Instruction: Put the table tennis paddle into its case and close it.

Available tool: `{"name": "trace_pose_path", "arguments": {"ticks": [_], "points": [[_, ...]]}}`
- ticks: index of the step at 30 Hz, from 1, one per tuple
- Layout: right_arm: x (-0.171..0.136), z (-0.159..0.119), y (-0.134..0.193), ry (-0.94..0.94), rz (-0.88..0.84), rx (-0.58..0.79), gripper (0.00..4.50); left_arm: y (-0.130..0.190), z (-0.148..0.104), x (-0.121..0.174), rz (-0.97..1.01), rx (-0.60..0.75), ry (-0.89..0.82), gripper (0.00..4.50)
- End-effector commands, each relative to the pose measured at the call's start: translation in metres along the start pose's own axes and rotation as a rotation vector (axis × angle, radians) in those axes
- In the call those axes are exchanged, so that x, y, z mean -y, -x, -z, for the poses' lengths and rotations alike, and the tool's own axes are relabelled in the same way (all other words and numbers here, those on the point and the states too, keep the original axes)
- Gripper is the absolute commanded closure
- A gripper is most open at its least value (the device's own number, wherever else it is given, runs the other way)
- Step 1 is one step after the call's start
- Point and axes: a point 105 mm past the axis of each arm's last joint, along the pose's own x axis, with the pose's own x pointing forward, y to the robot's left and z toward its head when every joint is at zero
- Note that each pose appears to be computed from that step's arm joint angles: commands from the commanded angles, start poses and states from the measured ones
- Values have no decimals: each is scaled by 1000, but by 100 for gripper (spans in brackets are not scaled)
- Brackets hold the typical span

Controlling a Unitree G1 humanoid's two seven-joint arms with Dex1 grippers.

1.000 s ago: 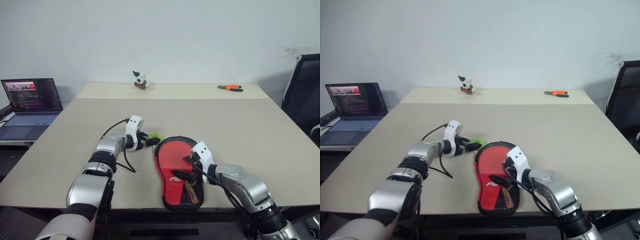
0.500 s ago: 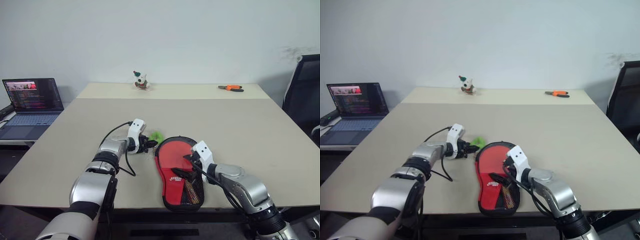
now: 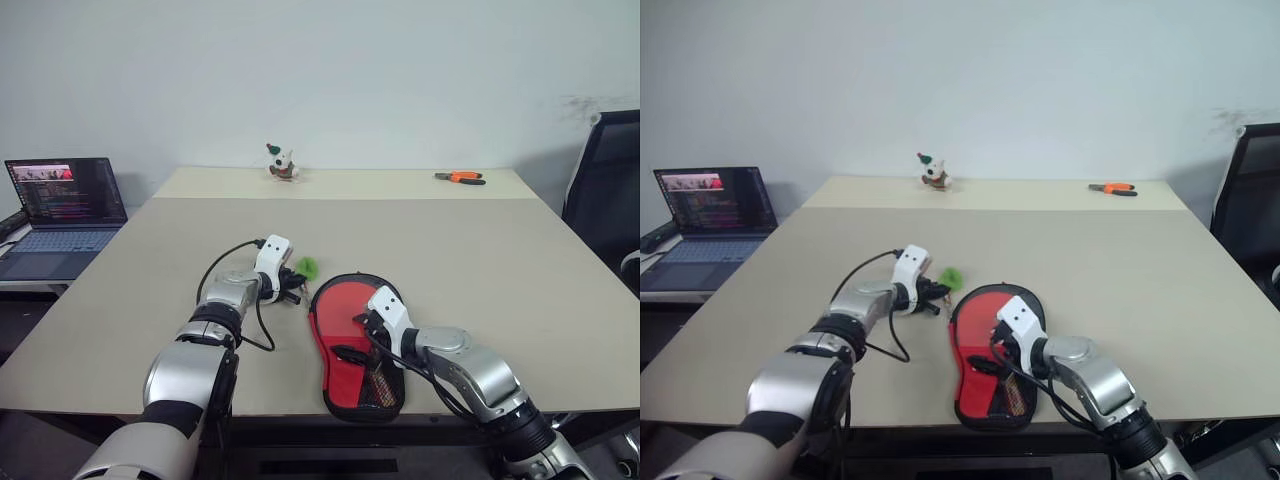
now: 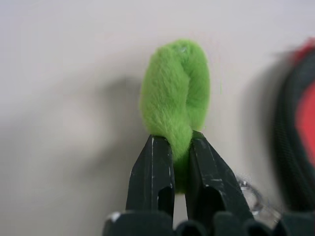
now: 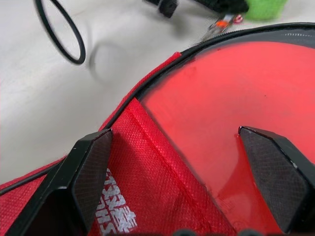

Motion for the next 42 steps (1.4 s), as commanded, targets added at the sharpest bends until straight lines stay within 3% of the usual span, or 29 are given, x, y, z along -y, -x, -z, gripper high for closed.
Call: {"name": "trace_pose_path", "arguments": {"ticks": [1,6,11,16,25,27,36,42], "points": [[-4,29,-3,-33,-23,-111,0,-2,-42,-3,-91,89,-153,448],[-8,40,-4,-37,-47,-154,0,-10,-68,13,-129,126,-321,448],[-26,62,4,-30,-110,-227,0,-23,-90,49,-109,140,-683,448],[-40,75,16,-40,-127,-269,0,-29,-107,82,-79,195,-929,448],[-45,82,20,-50,-126,-292,0,-39,-121,163,57,341,-1306,448],[-46,81,19,-56,-124,-284,0,-38,-125,192,120,409,-1383,448],[-45,78,15,-62,-115,-272,0,-24,-118,269,402,591,-1392,448],[-40,77,13,-60,-104,-270,0,-23,-112,266,473,559,-1261,448]]}}
